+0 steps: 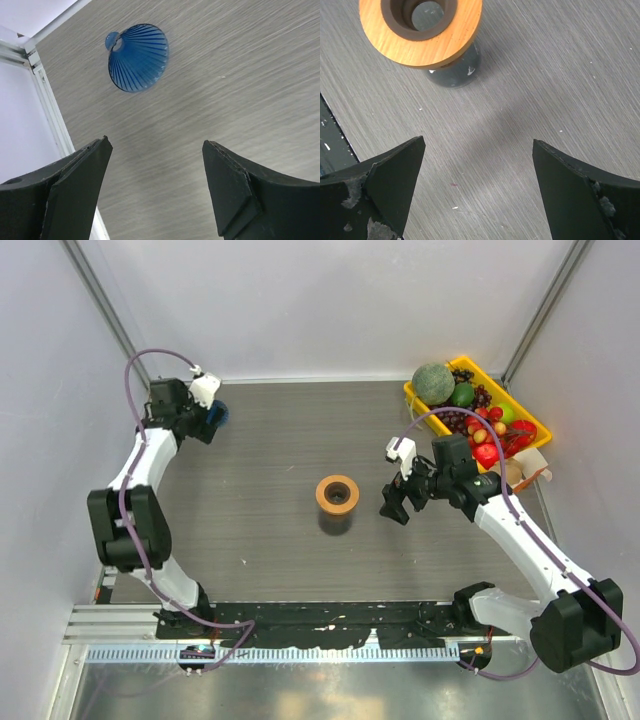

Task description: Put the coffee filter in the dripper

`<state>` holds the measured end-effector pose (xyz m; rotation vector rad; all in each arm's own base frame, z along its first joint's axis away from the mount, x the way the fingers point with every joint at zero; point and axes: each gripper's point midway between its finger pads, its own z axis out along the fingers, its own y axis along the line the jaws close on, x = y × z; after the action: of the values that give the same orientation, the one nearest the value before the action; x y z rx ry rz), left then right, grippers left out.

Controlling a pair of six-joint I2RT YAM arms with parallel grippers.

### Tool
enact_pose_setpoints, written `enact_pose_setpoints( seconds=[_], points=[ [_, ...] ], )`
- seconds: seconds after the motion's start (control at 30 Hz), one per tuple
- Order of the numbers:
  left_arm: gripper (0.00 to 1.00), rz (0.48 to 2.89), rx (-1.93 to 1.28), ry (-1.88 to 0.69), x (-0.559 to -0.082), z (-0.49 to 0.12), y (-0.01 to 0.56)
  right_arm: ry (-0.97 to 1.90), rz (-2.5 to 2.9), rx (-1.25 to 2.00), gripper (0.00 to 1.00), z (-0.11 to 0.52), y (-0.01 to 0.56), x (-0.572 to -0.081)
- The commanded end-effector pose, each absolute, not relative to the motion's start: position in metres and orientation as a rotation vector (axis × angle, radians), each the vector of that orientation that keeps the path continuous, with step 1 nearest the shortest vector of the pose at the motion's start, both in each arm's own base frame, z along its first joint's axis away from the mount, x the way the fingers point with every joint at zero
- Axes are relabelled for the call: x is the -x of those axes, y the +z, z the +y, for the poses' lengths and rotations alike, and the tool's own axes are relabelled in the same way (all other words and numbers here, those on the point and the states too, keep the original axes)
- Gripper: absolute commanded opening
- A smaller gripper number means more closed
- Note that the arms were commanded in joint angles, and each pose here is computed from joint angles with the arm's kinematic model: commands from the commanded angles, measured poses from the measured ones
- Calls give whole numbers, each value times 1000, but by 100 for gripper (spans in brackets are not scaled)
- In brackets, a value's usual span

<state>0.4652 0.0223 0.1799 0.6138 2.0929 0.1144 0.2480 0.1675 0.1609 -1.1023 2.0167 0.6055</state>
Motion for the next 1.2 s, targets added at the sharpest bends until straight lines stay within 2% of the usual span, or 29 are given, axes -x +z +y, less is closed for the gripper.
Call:
enact_pose_setpoints(
  seconds=[0.0, 0.63, 0.9, 1.07, 1.13, 1.17],
  points=[
    [82, 1992, -702, 307, -514, 46, 196, 534, 1977, 1061, 96, 162, 171, -260],
    [72, 1914, -825, 497, -622, 75, 137, 502, 2019, 1071, 95, 157, 162, -264],
    [36, 1927, -891, 452, -626, 69, 123, 508, 2031, 1081, 95, 157, 164, -262],
    [7, 1947, -885, 331, -613, 53, 135, 499, 2007, 1091, 95, 155, 178, -258],
    [0, 1949, -876, 284, -605, 47, 143, 490, 1991, 1100, 95, 154, 187, -256],
    [0, 1948, -871, 263, -601, 44, 148, 484, 1984, 1102, 95, 153, 191, -254]
  ],
)
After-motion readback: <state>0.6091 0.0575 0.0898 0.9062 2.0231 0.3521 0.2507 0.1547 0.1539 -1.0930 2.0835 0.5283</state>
